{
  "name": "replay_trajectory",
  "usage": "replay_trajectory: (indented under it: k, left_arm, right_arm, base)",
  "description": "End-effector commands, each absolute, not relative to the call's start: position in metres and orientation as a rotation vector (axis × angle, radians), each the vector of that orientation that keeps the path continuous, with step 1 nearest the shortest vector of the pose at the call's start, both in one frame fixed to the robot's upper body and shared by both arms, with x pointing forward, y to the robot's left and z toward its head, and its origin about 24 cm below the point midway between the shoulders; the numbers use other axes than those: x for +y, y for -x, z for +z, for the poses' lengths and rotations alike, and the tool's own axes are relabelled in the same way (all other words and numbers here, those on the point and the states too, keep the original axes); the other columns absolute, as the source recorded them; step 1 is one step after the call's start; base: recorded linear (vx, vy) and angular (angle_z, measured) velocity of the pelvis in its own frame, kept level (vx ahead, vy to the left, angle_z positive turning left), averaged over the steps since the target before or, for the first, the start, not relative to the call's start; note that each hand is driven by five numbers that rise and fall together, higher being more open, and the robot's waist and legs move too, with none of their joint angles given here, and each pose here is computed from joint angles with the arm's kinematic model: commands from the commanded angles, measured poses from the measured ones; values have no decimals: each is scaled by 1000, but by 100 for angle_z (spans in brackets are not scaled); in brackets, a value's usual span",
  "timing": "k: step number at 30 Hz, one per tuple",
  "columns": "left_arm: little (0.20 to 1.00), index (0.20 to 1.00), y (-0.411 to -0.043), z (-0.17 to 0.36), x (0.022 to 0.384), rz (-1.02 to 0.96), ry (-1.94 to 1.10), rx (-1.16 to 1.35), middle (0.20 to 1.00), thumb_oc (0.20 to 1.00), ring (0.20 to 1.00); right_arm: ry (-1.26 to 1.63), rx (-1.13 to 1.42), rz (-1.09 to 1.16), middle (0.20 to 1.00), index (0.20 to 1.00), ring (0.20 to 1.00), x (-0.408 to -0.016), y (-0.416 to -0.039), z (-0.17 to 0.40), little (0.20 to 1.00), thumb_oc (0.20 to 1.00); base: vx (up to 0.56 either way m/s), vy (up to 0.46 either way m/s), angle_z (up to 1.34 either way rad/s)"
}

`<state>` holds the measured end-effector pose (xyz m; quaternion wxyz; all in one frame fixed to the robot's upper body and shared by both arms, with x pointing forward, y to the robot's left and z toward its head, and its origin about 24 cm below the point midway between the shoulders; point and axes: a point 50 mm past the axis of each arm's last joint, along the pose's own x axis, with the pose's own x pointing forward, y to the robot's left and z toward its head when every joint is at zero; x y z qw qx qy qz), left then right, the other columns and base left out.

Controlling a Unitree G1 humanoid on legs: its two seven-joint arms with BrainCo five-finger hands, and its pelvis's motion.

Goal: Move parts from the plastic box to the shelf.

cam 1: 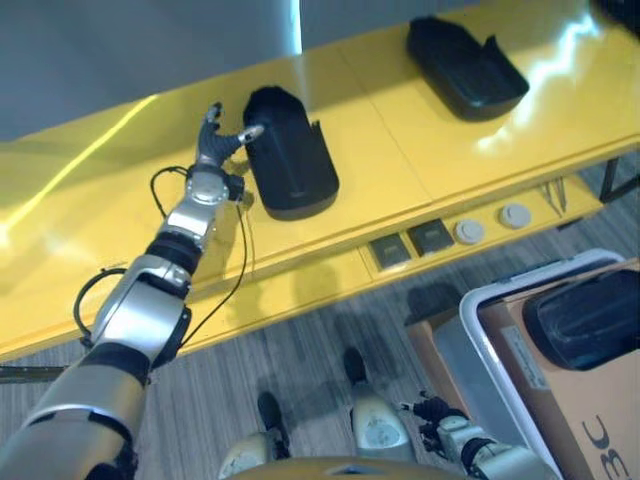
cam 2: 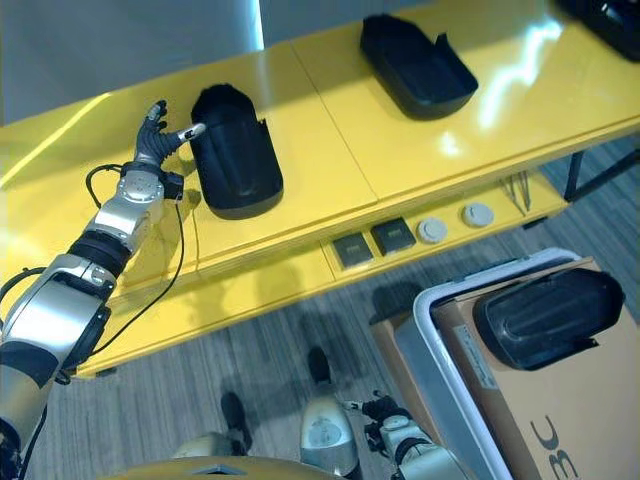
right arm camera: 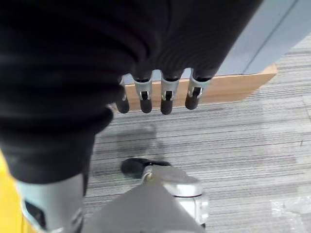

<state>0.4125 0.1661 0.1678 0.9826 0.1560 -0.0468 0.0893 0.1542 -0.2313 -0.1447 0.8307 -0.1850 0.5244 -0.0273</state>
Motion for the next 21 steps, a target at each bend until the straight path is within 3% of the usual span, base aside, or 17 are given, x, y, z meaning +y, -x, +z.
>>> replay_trajectory:
  k: [1, 3, 4, 6, 7, 8, 13, 21]
  left_arm:
    - [1000, 1000, -409, 196, 171, 212, -286, -242, 1000, 1000, 1000]
    - [1000, 1000, -402, 193, 172, 198, -264, -277, 1000, 1000, 1000]
    - [1000, 1000, -373, 196, 168, 137, -250, -437, 1000, 1000, 1000]
    - [1000, 1000, -362, 193, 169, 110, -252, -467, 1000, 1000, 1000]
    - [573, 573, -350, 190, 166, 54, -214, -494, 573, 573, 573]
    - [200, 200, -342, 183, 165, 11, -197, -494, 200, 200, 200]
    - [200, 200, -298, 159, 130, -273, -40, -482, 200, 200, 200]
    - [200, 200, -281, 119, 100, -498, 27, -301, 200, 200, 200]
  right_arm:
    - [377, 1189, -58, 1000, 1000, 1000, -233, -135, -152, 1000, 1000]
    - [369, 1197, -70, 1000, 1000, 1000, -235, -132, -152, 1000, 1000]
    - [336, 1231, -101, 1000, 1000, 1000, -239, -119, -155, 1000, 1000]
    - [324, 1246, -104, 1000, 1000, 1000, -238, -112, -157, 1000, 1000]
    - [312, 1261, -109, 1000, 1000, 1000, -239, -105, -159, 1000, 1000]
    - [303, 1278, -109, 1000, 1000, 1000, -238, -99, -161, 1000, 1000]
    - [250, 1330, -93, 1000, 1000, 1000, -227, -78, -168, 1000, 1000]
    - [275, 1310, -30, 1000, 1000, 1000, -218, -84, -168, 1000, 1000]
  base:
    - [53, -9, 10]
    - [40, 1, 18]
    - [41, 4, 18]
    - [44, 10, 17]
    - [55, 13, 25]
    - [38, 7, 24]
    - [46, 12, 2]
    - [-6, 9, -6]
